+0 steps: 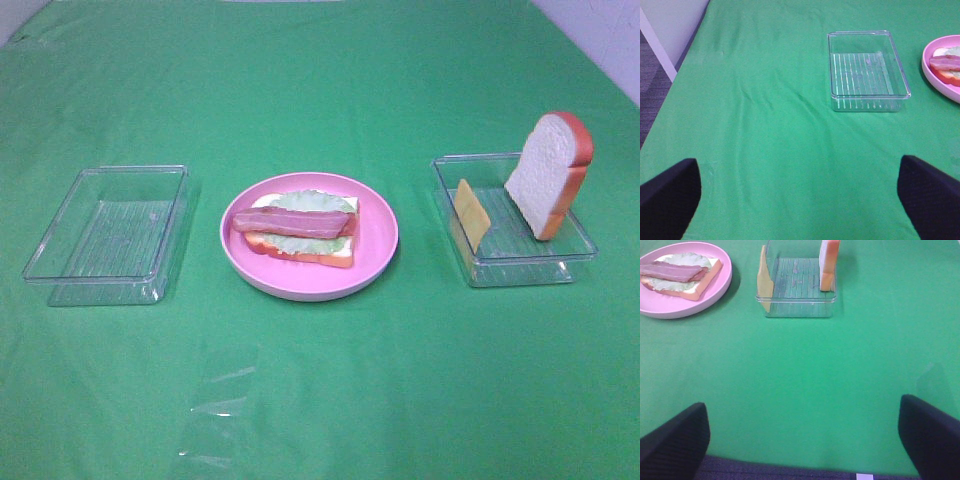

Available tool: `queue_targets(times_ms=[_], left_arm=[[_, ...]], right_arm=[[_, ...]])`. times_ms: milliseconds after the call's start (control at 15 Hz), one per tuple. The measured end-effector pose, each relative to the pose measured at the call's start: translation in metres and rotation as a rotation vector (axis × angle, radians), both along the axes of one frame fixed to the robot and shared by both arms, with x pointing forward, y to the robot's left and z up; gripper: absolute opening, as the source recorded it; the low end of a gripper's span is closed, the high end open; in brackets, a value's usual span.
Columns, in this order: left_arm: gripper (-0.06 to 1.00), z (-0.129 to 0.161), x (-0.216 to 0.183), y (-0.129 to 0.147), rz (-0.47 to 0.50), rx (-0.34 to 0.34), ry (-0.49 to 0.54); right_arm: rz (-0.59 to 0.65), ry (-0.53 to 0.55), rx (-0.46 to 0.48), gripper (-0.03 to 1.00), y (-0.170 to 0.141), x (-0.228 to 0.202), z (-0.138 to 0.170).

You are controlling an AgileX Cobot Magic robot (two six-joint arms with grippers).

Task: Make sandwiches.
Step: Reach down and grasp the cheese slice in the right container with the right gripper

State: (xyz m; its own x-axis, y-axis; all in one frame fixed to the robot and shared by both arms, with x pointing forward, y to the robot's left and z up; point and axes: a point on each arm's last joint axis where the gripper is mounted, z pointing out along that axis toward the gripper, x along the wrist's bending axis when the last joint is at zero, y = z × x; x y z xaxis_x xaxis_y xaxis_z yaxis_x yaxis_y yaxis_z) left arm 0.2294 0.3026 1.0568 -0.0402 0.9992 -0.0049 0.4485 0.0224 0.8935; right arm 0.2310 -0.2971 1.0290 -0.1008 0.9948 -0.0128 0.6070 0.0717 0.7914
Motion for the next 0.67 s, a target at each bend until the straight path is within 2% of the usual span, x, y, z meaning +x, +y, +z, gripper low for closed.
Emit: queue_targets(times_ms=[133, 400, 533, 667], left_arm=[[0.99, 0.000, 0.000, 0.000, 0.000, 0.000, 0.000], [0.99, 0.000, 0.000, 0.000, 0.000, 0.000, 0.000], [0.99, 0.000, 0.000, 0.000, 0.000, 0.000, 0.000], [0.99, 0.000, 0.000, 0.000, 0.000, 0.000, 0.000]], right_arm=[[-0.001, -0.013, -0.001, 0.98, 0.000, 0.000, 0.002], [-0.006, -0.189, 0.010, 0.98, 0.000, 0.013, 0.022], [-0.008, -0.219, 0.013, 0.98, 0.001, 0.033, 0.031], [-0.010, -0.188, 0.011, 0.98, 0.003, 0.063, 0.035]])
